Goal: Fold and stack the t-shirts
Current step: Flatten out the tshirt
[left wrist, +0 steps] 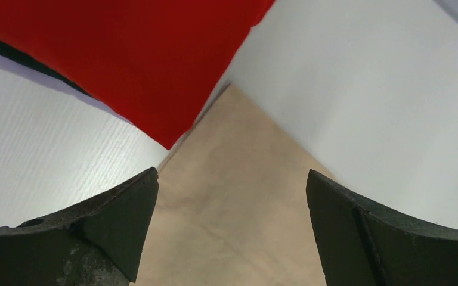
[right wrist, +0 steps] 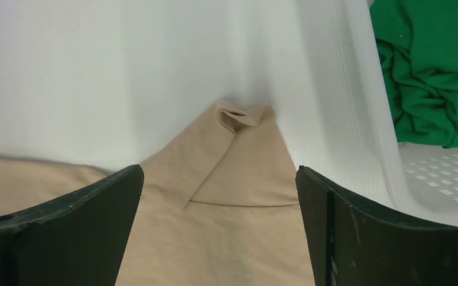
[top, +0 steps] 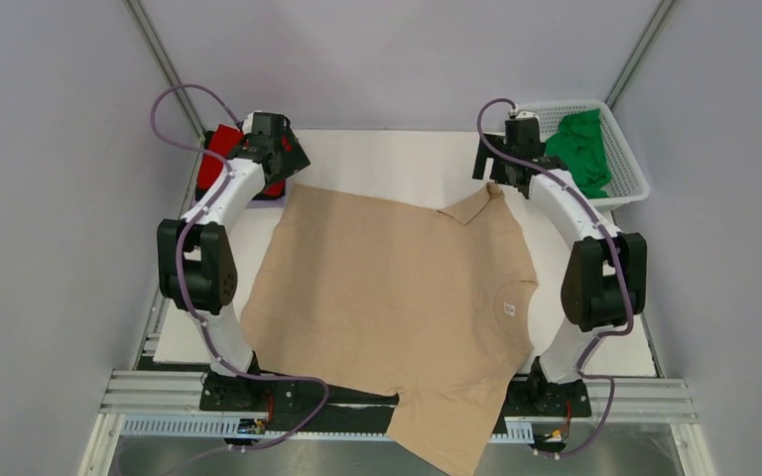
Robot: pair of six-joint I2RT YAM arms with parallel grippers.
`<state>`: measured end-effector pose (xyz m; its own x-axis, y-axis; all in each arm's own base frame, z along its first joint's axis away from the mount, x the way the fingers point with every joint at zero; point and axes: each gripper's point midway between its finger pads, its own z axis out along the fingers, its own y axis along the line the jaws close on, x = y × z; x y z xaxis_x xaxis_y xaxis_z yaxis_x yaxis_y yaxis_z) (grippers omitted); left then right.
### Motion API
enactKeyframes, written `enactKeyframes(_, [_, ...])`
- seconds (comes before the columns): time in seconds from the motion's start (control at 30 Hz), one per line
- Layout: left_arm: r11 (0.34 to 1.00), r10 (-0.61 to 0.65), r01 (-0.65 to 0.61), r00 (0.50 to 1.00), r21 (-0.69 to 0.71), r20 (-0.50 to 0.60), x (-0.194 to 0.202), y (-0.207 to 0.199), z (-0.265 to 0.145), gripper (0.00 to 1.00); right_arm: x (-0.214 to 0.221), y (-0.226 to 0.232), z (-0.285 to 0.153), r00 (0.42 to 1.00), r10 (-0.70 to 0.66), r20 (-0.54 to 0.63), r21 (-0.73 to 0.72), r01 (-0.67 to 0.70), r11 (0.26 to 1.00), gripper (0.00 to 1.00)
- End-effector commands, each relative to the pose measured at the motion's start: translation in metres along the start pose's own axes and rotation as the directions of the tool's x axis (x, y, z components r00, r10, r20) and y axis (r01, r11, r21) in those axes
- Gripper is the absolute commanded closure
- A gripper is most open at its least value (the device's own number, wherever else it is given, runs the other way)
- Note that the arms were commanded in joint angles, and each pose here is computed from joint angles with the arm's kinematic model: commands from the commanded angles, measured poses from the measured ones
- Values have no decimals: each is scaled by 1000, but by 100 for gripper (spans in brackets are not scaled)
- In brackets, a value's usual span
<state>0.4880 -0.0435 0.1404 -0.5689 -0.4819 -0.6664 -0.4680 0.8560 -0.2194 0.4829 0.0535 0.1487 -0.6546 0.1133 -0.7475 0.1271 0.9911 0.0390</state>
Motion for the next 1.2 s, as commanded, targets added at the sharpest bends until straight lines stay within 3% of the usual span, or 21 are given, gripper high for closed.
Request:
enactKeyframes(0.0, [977,-38,25,998,211,58,-29,-37,-49,0,-30,22,-59,987,139,84,-153,-125,980,0])
enactKeyframes(0.3, [923,51,-2,992,384,-117,55,-42,-68,0,51,48,-64,973,201,-116,-316,-228,921,0])
enactKeyframes(0.63, [948,113,-12,946,317,-303,144,-3,-36,0,75,67,-9,948,219,-230,-325,-287,901,0])
enactKeyframes(0.9, [981,118,-57,934,186,-336,161,26,-21,0,82,83,36,938,215,-271,-323,-299,898,0])
enactKeyframes(1.17, [989,127,-93,938,119,-324,157,37,-14,0,41,106,83,961,202,-190,-335,-256,907,0])
